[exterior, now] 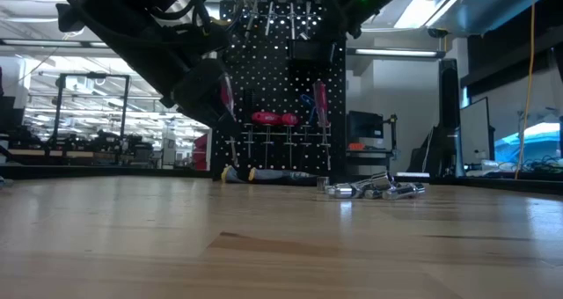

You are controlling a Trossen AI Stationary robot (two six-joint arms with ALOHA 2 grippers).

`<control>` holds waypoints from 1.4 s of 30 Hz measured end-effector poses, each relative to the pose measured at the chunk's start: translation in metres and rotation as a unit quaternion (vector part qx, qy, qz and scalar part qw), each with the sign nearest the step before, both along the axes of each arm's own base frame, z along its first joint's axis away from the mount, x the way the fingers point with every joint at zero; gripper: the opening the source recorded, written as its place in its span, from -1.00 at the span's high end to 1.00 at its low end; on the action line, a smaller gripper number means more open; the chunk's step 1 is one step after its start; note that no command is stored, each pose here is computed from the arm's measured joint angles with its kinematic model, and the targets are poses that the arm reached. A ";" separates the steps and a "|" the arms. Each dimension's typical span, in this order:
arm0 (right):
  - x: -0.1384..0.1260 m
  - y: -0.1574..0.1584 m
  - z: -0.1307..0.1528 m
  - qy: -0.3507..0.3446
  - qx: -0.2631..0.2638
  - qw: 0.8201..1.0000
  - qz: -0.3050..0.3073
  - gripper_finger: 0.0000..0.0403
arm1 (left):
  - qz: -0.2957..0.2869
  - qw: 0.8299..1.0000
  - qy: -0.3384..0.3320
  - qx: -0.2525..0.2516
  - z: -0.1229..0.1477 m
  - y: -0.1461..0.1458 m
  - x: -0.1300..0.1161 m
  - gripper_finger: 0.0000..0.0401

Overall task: Hang tools onto peg board
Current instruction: Put the extension bar into the pegboard bin

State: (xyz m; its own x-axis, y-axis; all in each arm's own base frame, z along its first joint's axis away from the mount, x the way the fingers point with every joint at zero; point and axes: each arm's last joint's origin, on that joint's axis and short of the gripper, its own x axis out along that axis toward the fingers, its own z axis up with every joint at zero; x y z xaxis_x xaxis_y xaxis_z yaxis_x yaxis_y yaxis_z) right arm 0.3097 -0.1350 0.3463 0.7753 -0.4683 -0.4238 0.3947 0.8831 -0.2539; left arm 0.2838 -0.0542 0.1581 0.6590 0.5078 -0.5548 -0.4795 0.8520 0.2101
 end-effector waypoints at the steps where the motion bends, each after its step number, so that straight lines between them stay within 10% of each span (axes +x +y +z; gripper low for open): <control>1: 0.000 0.000 0.000 -0.001 0.002 1.000 -0.001 0.78 | 0.000 1.000 0.000 0.000 0.000 0.000 0.000 0.33; 15: -0.005 0.003 0.009 -0.002 -0.011 1.000 0.005 0.12 | 0.000 1.000 0.000 0.000 0.000 0.000 0.000 0.33; 24: -0.007 0.049 0.040 -0.005 -0.008 0.997 0.079 0.10 | 0.000 1.000 0.000 0.000 0.000 0.000 0.000 0.33; 42: -0.009 0.154 -0.015 0.177 0.088 0.961 0.193 0.10 | 0.002 1.000 -0.013 -0.008 0.001 -0.001 0.001 0.33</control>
